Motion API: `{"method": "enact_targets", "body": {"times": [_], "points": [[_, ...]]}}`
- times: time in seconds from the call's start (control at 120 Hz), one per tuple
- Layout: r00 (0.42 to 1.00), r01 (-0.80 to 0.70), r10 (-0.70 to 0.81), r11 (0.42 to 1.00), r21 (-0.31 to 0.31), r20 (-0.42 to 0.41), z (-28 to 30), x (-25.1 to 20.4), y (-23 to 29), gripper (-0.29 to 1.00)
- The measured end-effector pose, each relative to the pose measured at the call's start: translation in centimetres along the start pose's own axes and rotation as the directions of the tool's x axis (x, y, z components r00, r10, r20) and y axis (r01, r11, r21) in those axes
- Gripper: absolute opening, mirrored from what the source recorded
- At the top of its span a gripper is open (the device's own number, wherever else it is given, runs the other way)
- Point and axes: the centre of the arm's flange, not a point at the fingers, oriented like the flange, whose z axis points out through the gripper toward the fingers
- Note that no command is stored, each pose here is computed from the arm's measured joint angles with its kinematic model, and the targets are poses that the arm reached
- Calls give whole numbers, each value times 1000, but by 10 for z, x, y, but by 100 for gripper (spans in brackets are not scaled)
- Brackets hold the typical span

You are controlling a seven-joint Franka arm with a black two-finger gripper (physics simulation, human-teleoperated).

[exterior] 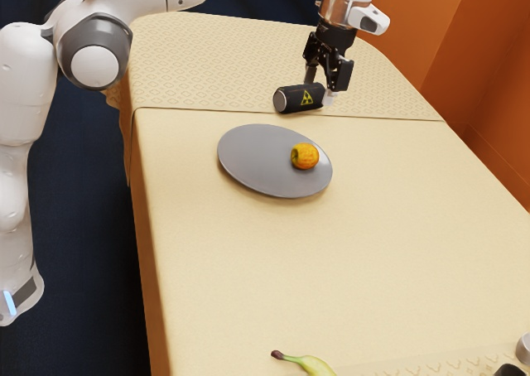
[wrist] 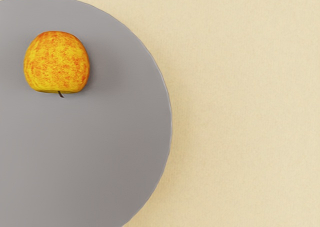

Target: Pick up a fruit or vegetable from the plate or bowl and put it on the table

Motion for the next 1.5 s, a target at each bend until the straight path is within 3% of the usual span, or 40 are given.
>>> {"method": "enact_targets", "body": {"times": [0.342, 0.558, 0.65, 0.783, 0.95, 1.033, 1.267, 1.5], "points": [[1000, -5, 5, 1000, -14, -3, -1, 0, -2, 70], [970, -33, 29, 999, -14, -243, -124, -76, 8, 70], [958, -60, 47, 998, -37, -284, -140, -87, 16, 70], [974, -66, 59, 997, -25, -220, -107, -63, 23, 70], [997, -8, 20, 988, 155, -80, -16, -1, 12, 70], [998, -13, 26, 973, 229, -53, 8, 14, 15, 70], [998, 38, -24, 971, 236, -65, 10, 19, -10, 70], [997, 77, -76, 965, 251, -16, 104, 80, -49, 70]]}}
